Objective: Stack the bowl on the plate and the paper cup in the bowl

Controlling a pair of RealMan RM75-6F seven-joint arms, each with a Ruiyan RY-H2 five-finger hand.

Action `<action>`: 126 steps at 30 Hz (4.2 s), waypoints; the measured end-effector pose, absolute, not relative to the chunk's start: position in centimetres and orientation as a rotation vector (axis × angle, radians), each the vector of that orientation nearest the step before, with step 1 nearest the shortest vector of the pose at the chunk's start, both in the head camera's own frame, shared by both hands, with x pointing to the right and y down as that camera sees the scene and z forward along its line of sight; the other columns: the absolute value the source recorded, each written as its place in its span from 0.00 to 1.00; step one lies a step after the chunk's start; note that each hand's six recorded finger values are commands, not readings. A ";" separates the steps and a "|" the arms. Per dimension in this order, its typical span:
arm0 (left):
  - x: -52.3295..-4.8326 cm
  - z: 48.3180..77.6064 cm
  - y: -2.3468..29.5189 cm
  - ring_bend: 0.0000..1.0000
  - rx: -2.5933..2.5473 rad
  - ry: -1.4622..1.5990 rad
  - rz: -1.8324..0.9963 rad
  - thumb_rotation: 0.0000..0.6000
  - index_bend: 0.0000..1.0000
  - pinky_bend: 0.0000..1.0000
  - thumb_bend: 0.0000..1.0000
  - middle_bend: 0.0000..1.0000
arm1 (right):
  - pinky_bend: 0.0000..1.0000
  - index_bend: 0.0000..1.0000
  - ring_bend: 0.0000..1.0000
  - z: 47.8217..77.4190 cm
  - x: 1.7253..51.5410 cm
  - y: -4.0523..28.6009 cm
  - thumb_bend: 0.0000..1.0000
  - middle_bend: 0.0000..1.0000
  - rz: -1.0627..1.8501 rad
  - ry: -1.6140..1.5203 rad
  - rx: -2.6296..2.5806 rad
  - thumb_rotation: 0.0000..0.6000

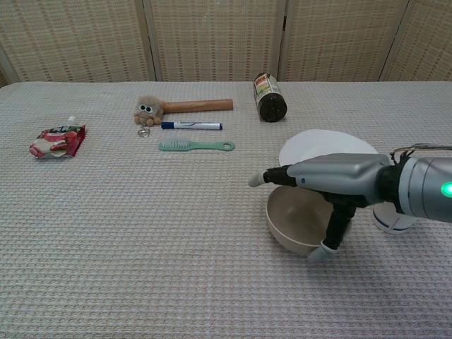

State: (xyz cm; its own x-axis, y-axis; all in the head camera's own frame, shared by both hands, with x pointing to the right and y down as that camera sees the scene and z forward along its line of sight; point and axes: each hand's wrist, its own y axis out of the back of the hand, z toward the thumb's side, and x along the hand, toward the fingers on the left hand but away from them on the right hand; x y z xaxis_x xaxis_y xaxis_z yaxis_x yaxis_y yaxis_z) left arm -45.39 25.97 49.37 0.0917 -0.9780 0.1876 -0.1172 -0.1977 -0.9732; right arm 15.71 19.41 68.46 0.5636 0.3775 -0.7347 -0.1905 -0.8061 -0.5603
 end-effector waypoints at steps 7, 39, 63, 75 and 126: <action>-45.4 49.4 26.0 0.11 -1.478 1.143 -1.229 1.00 0.15 0.45 0.26 0.16 | 0.37 0.00 0.30 68.3 15.8 19.3 0.25 0.12 1.216 -0.169 -2.167 1.00; -45.3 50.4 25.7 0.11 -1.485 1.114 -1.264 1.00 0.15 0.45 0.26 0.16 | 0.39 0.00 0.31 67.0 20.1 6.7 0.21 0.13 1.344 -0.580 -1.962 1.00; -46.0 51.2 25.1 0.11 -1.484 1.116 -1.300 1.00 0.15 0.45 0.26 0.16 | 0.39 0.00 0.30 72.7 23.2 6.0 0.21 0.13 1.505 -0.553 -2.005 1.00; -46.2 50.9 25.1 0.11 -1.481 1.131 -1.292 1.00 0.15 0.45 0.26 0.16 | 0.39 0.00 0.25 73.9 22.6 6.5 0.17 0.08 1.488 -0.547 -2.023 1.00; -46.0 51.6 24.9 0.11 -1.480 1.104 -1.310 1.00 0.15 0.45 0.26 0.16 | 0.00 0.00 0.00 64.2 23.0 6.6 0.05 0.00 1.371 -0.522 -2.097 1.00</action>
